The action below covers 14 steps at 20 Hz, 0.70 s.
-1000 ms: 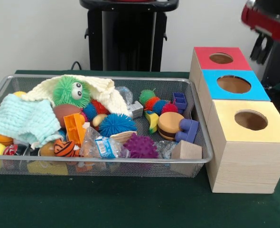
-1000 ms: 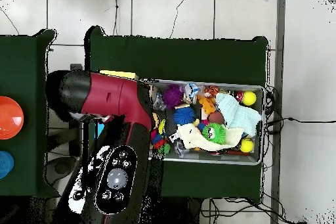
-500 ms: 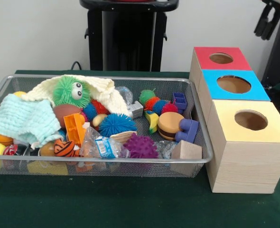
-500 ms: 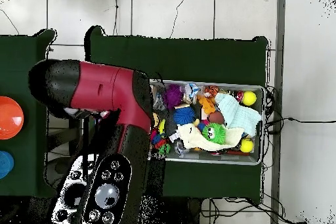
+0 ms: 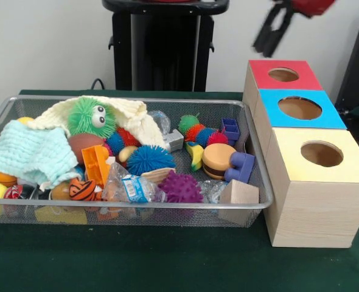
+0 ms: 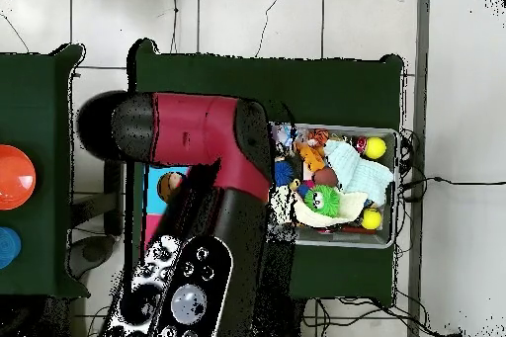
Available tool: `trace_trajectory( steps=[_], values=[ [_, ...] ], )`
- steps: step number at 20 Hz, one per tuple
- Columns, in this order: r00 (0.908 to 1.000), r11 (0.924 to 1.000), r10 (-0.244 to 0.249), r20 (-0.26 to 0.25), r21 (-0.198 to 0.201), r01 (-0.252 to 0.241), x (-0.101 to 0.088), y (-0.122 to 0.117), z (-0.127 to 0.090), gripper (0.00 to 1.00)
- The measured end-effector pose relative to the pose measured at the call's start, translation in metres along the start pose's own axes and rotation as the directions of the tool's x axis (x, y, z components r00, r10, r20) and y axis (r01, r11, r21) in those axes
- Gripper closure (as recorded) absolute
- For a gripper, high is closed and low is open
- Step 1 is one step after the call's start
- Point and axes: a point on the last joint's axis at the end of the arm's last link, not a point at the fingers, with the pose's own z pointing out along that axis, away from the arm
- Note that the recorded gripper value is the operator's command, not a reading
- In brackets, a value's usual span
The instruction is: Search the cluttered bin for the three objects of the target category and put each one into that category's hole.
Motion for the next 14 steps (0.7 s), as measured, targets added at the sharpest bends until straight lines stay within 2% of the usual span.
trace_trajectory(
  steps=[1, 2, 3, 5, 7, 8, 10, 12, 14],
  values=[
    [0.9994, 0.9999, 0.004, 0.035, -0.015, -0.004, -0.011, -0.007, 0.004, 1.0],
    [0.9922, 0.9984, 0.017, 0.123, -0.055, -0.011, -0.039, -0.026, 0.016, 1.0],
    [0.9897, 0.9979, 0.02, 0.141, -0.064, -0.011, -0.044, -0.03, 0.019, 1.0],
    [0.9752, 0.9948, 0.035, 0.218, -0.101, -0.013, -0.067, -0.052, 0.032, 1.0],
    [0.9655, 0.9924, 0.044, 0.256, -0.122, -0.013, -0.079, -0.066, 0.04, 1.0],
    [0.9531, 0.989, 0.057, 0.297, -0.147, -0.013, -0.093, -0.086, 0.051, 1.0],
    [0.9403, 0.9853, 0.07, 0.333, -0.171, -0.013, -0.106, -0.111, 0.066, 1.0],
    [0.9331, 0.9834, 0.075, 0.352, -0.181, -0.011, -0.113, -0.132, 0.081, 1.0],
    [0.9314, 0.9832, 0.071, 0.357, -0.182, -0.006, -0.115, -0.152, 0.096, 1.0]
  ],
)
